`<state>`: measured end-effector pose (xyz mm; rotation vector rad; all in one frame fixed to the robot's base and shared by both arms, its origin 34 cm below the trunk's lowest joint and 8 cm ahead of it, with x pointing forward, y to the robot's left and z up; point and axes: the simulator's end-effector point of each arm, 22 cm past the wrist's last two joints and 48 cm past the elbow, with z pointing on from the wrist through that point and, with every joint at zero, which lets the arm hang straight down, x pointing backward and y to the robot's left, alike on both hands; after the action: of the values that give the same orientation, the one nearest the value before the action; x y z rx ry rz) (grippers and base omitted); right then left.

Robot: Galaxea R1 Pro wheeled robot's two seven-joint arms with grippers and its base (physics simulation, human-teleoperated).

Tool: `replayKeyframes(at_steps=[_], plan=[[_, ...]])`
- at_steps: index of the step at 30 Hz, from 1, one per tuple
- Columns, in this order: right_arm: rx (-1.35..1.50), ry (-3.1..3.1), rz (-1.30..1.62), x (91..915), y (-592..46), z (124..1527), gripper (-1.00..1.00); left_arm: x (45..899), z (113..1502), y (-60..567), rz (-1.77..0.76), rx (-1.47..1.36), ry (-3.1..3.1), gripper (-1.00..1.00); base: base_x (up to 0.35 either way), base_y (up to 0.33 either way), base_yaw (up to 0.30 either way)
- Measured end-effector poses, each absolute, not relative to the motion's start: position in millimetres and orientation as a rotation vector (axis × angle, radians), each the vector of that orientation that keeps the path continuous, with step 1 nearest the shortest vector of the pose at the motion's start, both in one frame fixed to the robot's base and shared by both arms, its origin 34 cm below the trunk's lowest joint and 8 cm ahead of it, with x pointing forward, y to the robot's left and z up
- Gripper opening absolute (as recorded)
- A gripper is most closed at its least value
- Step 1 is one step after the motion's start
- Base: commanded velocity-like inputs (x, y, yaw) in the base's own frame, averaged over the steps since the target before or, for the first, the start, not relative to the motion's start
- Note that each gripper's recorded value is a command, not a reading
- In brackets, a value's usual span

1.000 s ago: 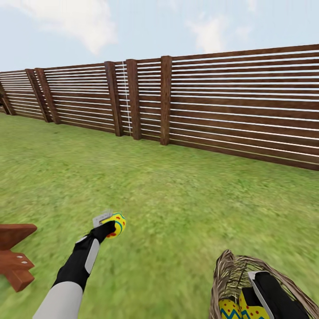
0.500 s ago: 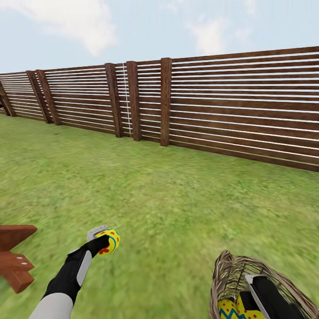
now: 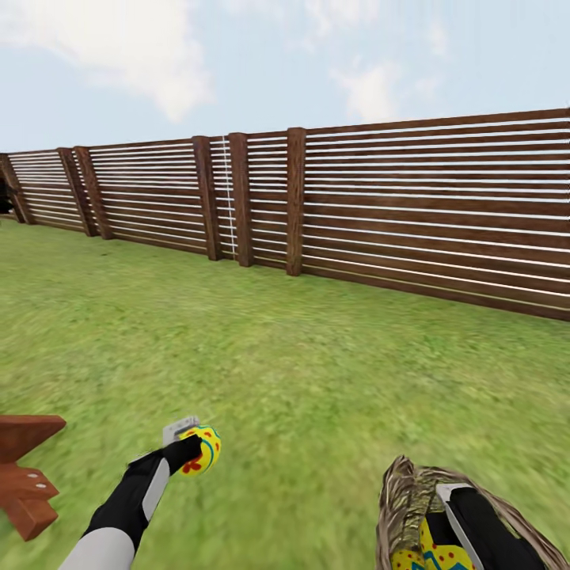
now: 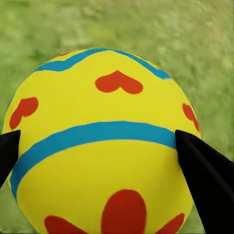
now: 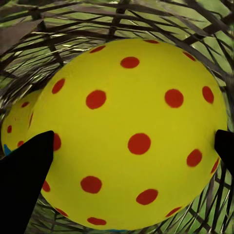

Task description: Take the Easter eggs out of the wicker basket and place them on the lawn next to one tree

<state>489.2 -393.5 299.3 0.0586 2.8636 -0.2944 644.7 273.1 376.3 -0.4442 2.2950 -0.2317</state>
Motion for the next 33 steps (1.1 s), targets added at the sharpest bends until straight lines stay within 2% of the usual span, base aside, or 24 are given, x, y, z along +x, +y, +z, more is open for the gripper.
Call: replayKeyframes(at_steps=[22, 33], plan=[[0.065, 2.824, -0.303, 502, -400, 343, -1.0, 620, 368, 262, -0.223, -0.459, 2.293, -1.0, 0.0, 0.0, 0.0], [0.03, 2.83, -0.3, 509, -390, 365, -1.0, 599, 396, 264, -0.298, -0.464, 2.58, -1.0, 0.0, 0.0, 0.0]])
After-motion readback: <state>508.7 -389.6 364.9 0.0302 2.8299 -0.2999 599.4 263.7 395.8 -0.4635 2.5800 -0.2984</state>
